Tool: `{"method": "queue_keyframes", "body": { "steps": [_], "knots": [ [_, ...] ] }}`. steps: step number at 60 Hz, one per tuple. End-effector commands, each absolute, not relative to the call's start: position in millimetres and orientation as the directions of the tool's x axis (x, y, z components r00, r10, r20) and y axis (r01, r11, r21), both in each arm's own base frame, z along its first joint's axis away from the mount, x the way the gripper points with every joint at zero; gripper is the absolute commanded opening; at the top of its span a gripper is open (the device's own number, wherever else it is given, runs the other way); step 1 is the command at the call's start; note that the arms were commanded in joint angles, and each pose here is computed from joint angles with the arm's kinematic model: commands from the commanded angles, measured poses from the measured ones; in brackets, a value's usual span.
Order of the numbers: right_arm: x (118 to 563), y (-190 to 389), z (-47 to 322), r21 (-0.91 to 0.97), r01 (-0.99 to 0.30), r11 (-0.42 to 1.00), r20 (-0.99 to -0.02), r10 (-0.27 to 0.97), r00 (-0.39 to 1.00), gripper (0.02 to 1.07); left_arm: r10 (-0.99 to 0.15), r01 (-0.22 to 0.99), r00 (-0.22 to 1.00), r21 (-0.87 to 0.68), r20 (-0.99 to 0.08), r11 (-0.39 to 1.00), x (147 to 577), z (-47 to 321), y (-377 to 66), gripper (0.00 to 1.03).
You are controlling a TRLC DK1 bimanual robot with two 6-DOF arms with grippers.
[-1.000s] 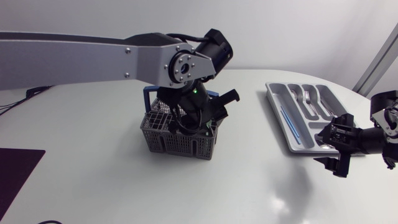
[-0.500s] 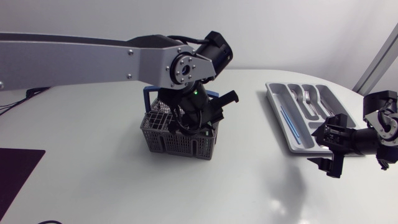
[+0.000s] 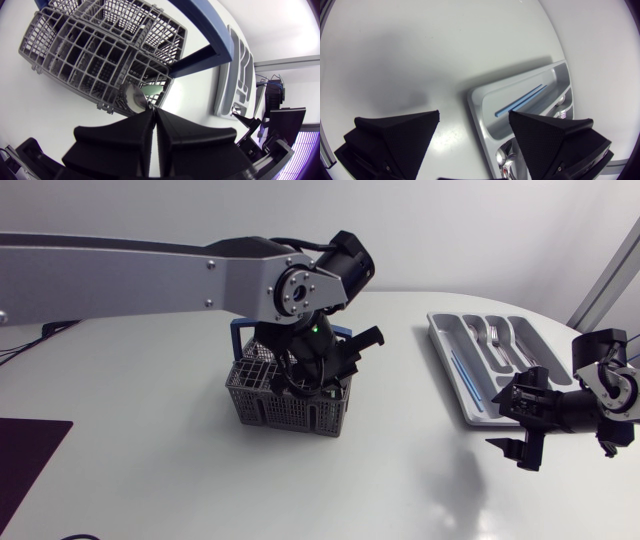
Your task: Unload the cutlery basket into the drawer organizer.
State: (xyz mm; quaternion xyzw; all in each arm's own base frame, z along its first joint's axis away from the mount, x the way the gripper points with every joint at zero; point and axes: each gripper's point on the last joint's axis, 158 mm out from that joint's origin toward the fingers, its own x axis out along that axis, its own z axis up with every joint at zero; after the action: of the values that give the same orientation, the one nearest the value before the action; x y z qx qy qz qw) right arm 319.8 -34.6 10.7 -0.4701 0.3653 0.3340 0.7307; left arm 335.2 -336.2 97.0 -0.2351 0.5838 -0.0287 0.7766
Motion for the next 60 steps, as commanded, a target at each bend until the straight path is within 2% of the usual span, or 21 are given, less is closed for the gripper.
{"method": "queue_keyframes", "body": {
  "steps": [1,10,35,60],
  "knots": [
    [315.1,-24.1,11.8,-0.439,-0.829,0.346,-0.845,0.156,0.512,1.02,-0.307,-0.229,0.321,-0.388,-0.896,0.893,336.8,96.7,-329.0,0.04],
    [315.1,1.8,23.0,-0.433,-0.826,0.360,-0.831,0.196,0.521,1.02,-0.314,-0.216,0.328,-0.394,-0.891,0.893,336.5,101.6,-328.8,0.04],
    [299.9,91.5,40.7,-0.252,-0.882,0.398,-0.801,0.426,0.421,1.02,-0.329,-0.192,0.349,-0.411,-0.877,0.891,335.2,111.6,-322.5,0.04],
    [295.5,120.9,43.3,-0.199,-0.899,0.391,-0.791,0.477,0.382,1.02,-0.364,-0.167,0.369,-0.446,-0.855,0.879,333.3,123.7,-322.0,0.04]
  ]
}}
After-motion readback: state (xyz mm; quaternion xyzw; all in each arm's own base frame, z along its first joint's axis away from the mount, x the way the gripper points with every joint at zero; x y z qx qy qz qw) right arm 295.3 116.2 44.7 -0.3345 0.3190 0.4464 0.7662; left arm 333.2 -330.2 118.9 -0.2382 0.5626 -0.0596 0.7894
